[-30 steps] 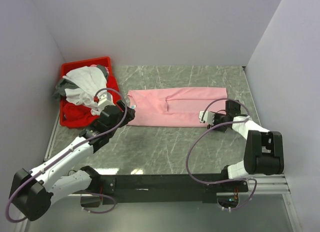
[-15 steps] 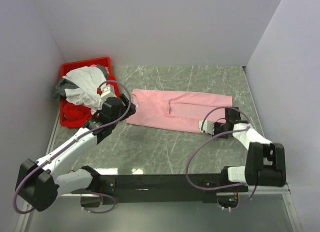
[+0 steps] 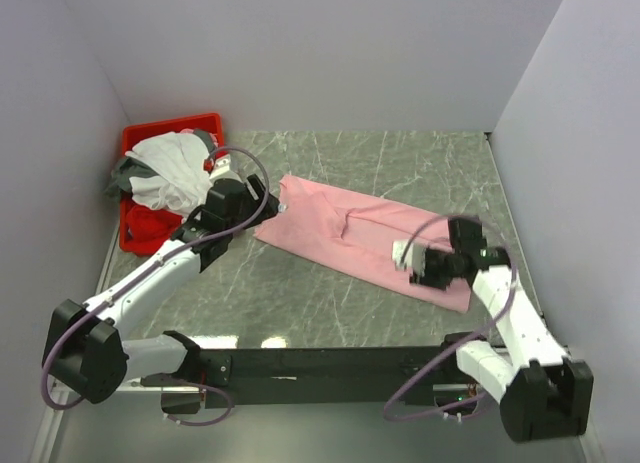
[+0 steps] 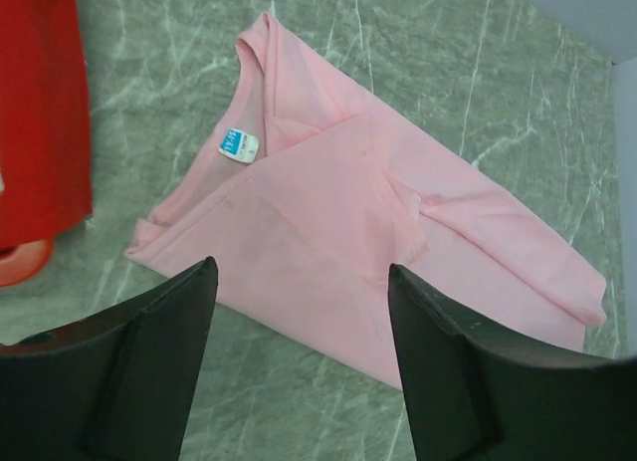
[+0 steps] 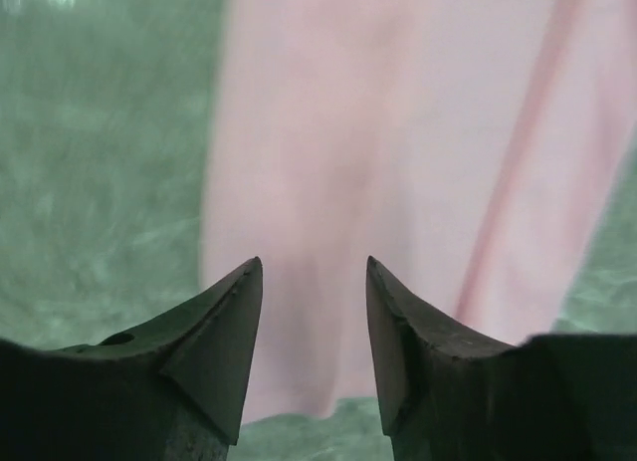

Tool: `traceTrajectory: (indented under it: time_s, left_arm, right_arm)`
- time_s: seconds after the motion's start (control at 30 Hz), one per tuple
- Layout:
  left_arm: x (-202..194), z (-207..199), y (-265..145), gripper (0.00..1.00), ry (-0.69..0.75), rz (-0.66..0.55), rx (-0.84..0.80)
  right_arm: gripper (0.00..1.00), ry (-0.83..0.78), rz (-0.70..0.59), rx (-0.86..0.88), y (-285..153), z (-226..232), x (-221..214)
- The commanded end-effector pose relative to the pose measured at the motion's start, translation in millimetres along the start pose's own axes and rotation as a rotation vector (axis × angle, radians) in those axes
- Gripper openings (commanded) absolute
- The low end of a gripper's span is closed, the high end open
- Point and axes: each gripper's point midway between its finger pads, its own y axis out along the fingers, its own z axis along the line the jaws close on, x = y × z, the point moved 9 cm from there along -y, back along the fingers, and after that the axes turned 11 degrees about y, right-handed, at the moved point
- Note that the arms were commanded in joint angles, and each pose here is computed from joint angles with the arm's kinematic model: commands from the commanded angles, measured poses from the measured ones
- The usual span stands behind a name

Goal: Fold and stack the t-shirts
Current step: Fold the tshirt

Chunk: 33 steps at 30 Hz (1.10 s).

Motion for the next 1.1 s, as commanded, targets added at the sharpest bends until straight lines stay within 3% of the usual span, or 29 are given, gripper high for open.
traceTrajectory:
  time_s: [0.0, 0.03, 0.07, 0.1, 0.17, 0.2, 0.3, 0.47, 0.6, 1.07]
  left_arm:
    - [30, -5, -22, 0.75, 0.032, -0.1, -0.064]
    - [30, -4, -25, 0.76, 0.032, -0.101, -0.071]
    - [32, -4, -33, 0.77, 0.029, -0.114, -0.088]
    - [27, -1, -35, 0.78, 0.026, -0.1, -0.086]
    - [24, 2, -45, 0.78, 0.006, -0.1, -0.11]
    - [13, 7, -45, 0.78, -0.018, -0.072, -0.107]
    - [-7, 14, -56, 0.79, -0.079, -0.053, -0.15]
    - [-27, 21, -67, 0.79, -0.134, -0.03, -0.214]
    - [-28, 19, -67, 0.79, -0.139, -0.016, -0.228]
    - [-30, 15, -56, 0.78, -0.153, 0.031, -0.237]
  right_arm:
    - [0.55, 0.278, -0.218, 0.072, 1, -46, 52]
    - [0.57, 0.303, -0.273, 0.064, -7, -72, 75]
    - [0.61, 0.427, -0.28, 0.116, -2, -82, 86]
    - [0.61, 0.53, -0.251, 0.22, 26, -95, 89]
    - [0.61, 0.588, -0.3, 0.238, 31, -137, 128]
    - [0.61, 0.759, -0.241, 0.311, 64, -148, 127]
    - [0.64, 0.883, -0.278, 0.284, 89, -205, 169]
    - [0.66, 1.045, -0.198, 0.185, 152, -235, 189]
    - [0.66, 1.079, -0.184, 0.128, 172, -248, 198]
    - [0.63, 1.097, -0.051, 0.181, 208, -227, 190]
